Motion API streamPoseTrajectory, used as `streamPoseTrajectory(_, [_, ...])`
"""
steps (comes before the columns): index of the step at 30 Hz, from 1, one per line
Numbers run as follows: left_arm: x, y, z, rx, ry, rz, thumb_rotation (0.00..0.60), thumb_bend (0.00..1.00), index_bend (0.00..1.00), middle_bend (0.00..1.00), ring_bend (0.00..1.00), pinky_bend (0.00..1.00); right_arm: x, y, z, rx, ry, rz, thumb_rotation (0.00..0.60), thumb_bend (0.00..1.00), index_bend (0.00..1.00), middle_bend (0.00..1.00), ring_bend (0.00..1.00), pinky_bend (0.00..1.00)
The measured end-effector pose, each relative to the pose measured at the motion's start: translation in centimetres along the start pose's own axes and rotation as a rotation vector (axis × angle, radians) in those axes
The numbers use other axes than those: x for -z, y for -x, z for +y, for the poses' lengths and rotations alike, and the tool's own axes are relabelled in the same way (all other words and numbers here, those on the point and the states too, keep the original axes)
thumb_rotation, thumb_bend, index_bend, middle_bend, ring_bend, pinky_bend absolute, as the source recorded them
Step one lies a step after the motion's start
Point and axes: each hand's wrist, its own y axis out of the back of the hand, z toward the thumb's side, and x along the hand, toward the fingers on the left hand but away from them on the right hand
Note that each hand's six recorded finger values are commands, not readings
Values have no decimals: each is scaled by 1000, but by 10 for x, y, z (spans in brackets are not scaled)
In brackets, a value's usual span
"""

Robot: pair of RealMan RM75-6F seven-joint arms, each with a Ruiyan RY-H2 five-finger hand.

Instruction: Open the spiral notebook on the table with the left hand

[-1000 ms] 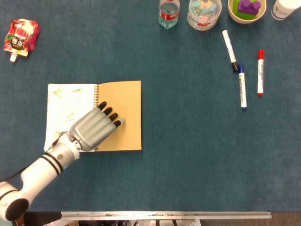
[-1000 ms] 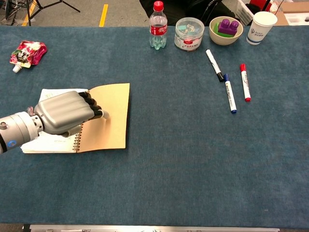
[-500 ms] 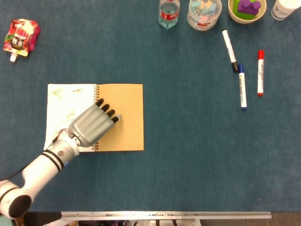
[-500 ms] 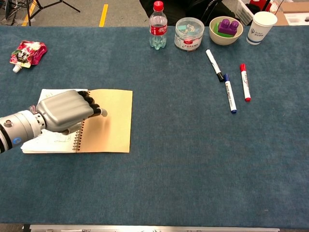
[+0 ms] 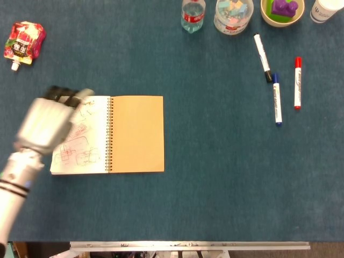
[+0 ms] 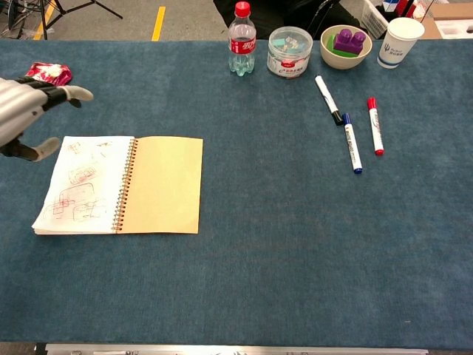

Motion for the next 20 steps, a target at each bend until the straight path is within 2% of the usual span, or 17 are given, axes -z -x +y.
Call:
streamPoseTrajectory(1, [9, 4, 0, -12, 20, 35, 562, 380, 80, 184, 138, 181, -2, 1, 0, -6, 2, 5, 600, 394, 347, 275, 215, 306])
streamPoseTrajectory(4, [37, 20, -4, -42, 78, 142, 432, 380, 69, 162, 120, 171, -9, 3, 3, -18, 15, 22, 600, 393, 347, 273, 213, 306])
streamPoseTrajectory(6, [51, 30, -7, -60, 114, 201, 385, 380, 68, 160, 120, 171, -12, 4, 3, -28, 16, 30, 600, 393, 344, 272, 211, 306])
streamPoseTrajectory(8, [61, 40, -10, -77, 148, 240, 381, 380, 68, 159, 120, 171, -15, 4, 2, -43, 14, 32, 600, 394, 340, 272, 210, 306])
streamPoseTrajectory(13, [70, 57, -14, -102, 194, 268, 384, 380, 68, 159, 120, 163, -22, 6, 1, -69, 11, 44, 600, 394, 339, 272, 209, 306])
streamPoseTrajectory(20, [73, 75, -15, -152, 213, 297, 439, 380, 68, 158, 120, 163, -31, 9, 3, -65, 6, 65, 600, 394, 339, 272, 209, 306])
